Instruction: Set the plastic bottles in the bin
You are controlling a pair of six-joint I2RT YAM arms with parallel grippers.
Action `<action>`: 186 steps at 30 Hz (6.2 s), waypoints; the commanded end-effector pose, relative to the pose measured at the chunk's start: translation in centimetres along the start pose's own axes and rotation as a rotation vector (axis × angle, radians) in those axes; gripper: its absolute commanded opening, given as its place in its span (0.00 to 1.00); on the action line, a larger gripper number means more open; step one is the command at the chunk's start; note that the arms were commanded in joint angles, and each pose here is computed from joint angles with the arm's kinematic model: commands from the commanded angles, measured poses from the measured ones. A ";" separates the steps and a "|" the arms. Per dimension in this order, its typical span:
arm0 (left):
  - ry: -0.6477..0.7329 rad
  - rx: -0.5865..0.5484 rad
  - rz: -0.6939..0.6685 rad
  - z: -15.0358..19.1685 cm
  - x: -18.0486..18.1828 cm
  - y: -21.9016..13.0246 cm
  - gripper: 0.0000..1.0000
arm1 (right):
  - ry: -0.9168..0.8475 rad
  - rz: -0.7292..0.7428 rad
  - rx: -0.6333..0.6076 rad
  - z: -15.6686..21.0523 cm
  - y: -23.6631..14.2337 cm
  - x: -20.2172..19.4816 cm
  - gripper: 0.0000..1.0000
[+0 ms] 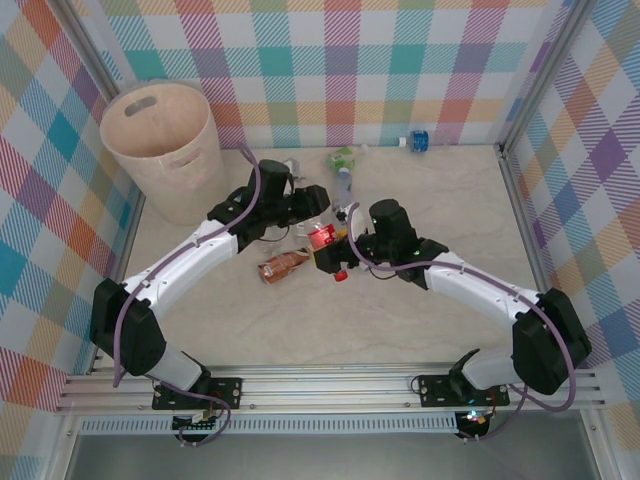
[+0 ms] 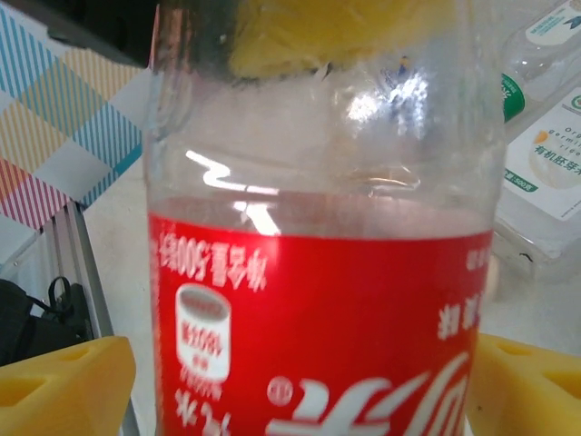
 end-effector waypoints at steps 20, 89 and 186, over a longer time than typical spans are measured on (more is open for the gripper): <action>0.011 -0.204 -0.198 -4.7 2.6 -6.0 0.53 | -0.233 0.233 -0.309 -0.7 -7.8 2.2 1.00; 0.249 -0.590 -0.755 -24.4 24.2 -6.0 0.73 | -0.007 0.672 -0.355 -1.0 -6.8 -2.1 1.00; -0.222 0.080 -0.906 -0.1 21.7 10.7 0.93 | 0.219 0.718 -0.425 1.4 -9.4 -2.5 1.00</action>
Point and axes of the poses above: each hand's point on the last joint's axis, 136 mm out from that joint toward the fingers, its own y axis out along the fingers, its own x axis along the line the jaws close on, z = x × y, the point moved 10 cm from there along -y, back along the fingers, and after that the axes turned 14 degrees about y, right-handed, at the moved point
